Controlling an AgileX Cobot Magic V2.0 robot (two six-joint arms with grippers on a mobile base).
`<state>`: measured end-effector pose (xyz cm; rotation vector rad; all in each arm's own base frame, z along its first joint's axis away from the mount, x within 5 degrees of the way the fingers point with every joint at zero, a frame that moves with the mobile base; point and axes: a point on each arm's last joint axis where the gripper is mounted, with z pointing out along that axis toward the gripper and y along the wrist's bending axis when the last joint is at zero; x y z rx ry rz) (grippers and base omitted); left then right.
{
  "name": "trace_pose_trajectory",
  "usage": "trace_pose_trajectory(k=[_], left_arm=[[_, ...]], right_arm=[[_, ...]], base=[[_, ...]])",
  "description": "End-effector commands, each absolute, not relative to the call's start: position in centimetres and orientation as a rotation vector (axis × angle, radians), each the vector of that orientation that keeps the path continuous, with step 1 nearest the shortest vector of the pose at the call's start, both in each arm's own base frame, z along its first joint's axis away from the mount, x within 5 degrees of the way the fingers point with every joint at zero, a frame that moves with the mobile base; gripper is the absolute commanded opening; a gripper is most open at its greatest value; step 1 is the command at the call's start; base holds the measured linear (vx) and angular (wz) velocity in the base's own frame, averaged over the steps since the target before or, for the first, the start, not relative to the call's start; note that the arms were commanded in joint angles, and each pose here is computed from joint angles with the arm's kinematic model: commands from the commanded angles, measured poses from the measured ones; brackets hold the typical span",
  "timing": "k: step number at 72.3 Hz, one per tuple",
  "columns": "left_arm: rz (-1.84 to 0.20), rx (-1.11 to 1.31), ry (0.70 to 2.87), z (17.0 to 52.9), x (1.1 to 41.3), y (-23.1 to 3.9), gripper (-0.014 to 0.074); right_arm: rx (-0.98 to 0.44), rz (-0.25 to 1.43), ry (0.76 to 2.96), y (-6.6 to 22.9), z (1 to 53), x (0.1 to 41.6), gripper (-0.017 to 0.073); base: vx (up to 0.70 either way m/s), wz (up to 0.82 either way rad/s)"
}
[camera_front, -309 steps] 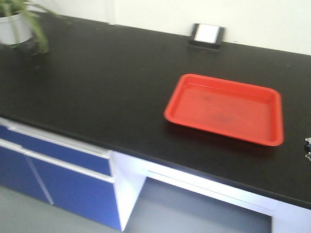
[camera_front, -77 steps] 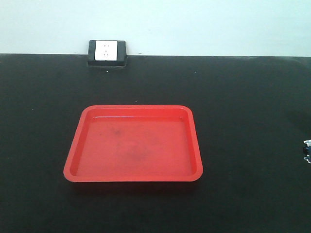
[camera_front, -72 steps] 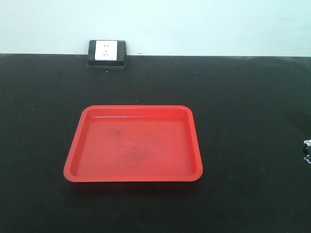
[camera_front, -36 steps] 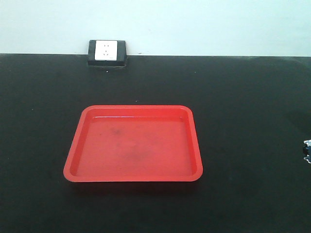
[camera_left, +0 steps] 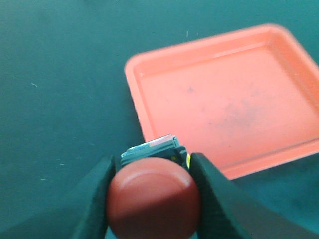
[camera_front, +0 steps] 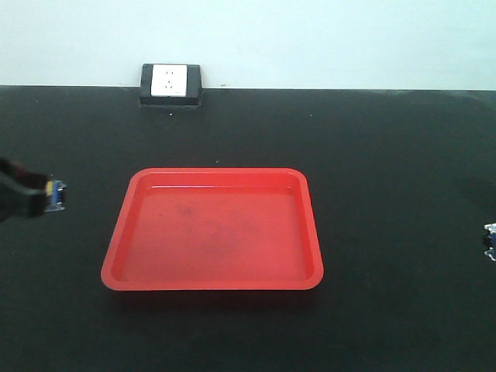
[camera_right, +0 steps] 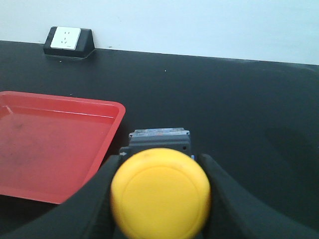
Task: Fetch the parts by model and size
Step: 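Lower the red-capped switch into the red tray with the left gripper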
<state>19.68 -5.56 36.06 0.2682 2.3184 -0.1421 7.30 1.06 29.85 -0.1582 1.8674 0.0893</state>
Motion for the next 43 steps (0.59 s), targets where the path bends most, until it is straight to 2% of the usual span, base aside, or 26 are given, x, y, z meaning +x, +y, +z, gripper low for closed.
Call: trace_pose_trajectory(k=[1,22,29,43], left_arm=[[-0.184,0.272,2.296,37.4,22.3,-6.7,0.0004],[-0.256,0.331,2.468,35.2,30.8,-10.3,0.0004],[-0.238,0.446,2.512,33.6,33.1,-12.3,0.0004],[-0.238,0.516,2.648,30.1,36.5,-15.3,0.0004]], right_arm=[[-0.159,0.082,1.775,1.1,31.4,7.6,-0.0010],[-0.159,0.082,1.775,1.1,31.4,7.6,-0.0010],[-0.159,0.082,1.777,1.1,31.4,7.6,-0.0010],[-0.159,0.082,1.777,1.1,31.4,7.6,-0.0010]], base=[[0.00,0.00],[0.00,0.00],[0.00,0.00],[0.00,0.00]])
